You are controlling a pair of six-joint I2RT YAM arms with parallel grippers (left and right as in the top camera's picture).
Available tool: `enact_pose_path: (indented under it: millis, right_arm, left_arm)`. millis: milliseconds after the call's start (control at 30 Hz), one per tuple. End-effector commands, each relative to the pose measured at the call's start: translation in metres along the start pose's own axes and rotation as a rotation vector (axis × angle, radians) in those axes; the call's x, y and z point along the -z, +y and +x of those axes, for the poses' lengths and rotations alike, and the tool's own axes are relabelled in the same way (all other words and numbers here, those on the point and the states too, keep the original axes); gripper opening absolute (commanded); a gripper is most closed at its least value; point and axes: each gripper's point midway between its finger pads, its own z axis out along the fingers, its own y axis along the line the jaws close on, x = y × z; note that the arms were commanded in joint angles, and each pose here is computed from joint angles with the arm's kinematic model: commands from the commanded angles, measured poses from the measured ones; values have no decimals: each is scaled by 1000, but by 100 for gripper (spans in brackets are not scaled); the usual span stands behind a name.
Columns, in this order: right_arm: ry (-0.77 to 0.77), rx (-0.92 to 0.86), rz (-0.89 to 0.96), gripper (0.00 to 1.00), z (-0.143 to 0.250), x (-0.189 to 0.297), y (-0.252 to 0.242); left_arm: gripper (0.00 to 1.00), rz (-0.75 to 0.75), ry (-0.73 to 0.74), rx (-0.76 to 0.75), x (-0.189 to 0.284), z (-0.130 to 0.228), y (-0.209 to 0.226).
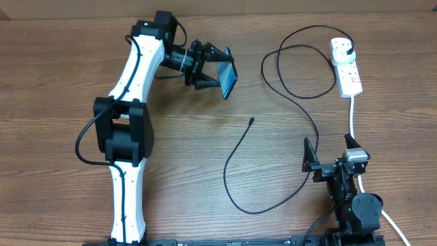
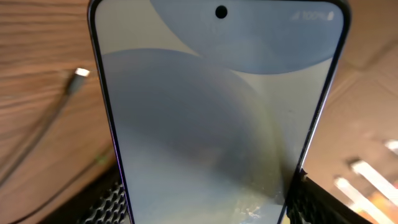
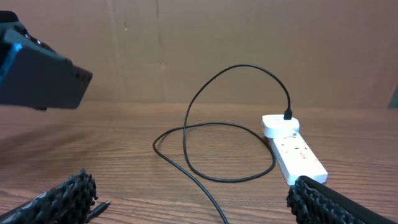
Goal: Plug charger to phone and switch on socket
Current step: 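Lift the phone with the left gripper and tilt it upright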
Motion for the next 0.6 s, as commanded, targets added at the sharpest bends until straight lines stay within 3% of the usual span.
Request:
enact_pose_path:
  millis: [0, 300, 567]
  right_arm:
    - [-4, 2, 12, 100, 2, 0, -2]
    - [-4, 2, 12, 100, 2, 0, -2]
    - [-4, 2, 12, 100, 2, 0, -2]
  left_arm:
    - [66, 156, 89, -38, 10, 16, -33]
    - [66, 277, 165, -27, 23, 28, -51]
    - [66, 268, 198, 181, 25, 29, -52]
